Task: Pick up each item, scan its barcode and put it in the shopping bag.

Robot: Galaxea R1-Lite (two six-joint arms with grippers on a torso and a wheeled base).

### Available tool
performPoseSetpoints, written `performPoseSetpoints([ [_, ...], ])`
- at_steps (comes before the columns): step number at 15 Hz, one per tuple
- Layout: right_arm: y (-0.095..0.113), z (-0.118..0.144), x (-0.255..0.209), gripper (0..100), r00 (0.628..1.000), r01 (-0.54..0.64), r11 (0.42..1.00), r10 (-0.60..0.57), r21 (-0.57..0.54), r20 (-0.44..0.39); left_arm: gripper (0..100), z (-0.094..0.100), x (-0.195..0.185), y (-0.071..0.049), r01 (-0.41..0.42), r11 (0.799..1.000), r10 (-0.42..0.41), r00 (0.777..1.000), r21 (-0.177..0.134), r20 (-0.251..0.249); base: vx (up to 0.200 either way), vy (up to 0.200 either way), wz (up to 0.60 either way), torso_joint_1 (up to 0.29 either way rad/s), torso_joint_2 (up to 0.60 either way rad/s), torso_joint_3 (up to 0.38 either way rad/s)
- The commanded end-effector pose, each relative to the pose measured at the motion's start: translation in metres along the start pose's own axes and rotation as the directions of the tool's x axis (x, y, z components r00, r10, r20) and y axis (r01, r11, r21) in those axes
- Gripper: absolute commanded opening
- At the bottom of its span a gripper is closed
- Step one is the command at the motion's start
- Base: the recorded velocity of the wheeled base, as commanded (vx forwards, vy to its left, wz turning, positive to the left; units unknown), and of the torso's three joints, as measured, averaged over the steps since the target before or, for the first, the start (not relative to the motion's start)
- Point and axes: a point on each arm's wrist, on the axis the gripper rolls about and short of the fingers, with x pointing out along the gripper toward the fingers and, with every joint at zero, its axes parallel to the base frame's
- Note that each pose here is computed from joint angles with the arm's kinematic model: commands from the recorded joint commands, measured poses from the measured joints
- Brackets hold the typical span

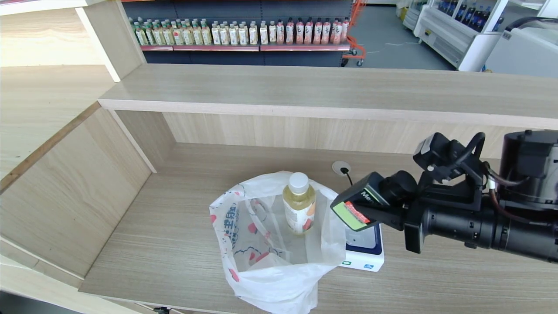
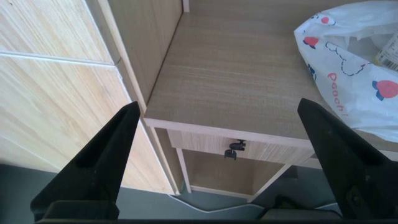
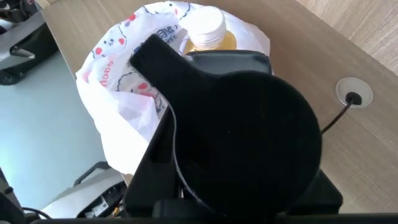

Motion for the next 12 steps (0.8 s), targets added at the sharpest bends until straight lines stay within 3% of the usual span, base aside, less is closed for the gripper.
performPoseSetpoints([
  [1,0.015,-0.021,0.005,0,0.997,-0.069,0.994,0.066,-0.089,-0.027,100,0.000,0.000,0.000,-0.001,1.000,0.001,1.000,0.000,0.001,0.000,0.000,0.00,0.000,0.00,0.000],
  [5,0.023,-0.049,0.012,0,0.989,-0.151,0.969,0.147,-0.196,-0.036,100,0.000,0.000,0.000,-0.001,1.000,0.001,1.000,0.000,0.001,0.000,0.000,0.00,0.000,0.00,0.000],
  [12,0.020,-0.074,0.053,0,0.972,-0.206,0.914,0.233,-0.349,0.038,100,0.000,0.000,0.000,-0.001,1.000,0.001,1.000,0.000,0.001,0.000,0.000,0.00,0.000,0.00,0.000],
])
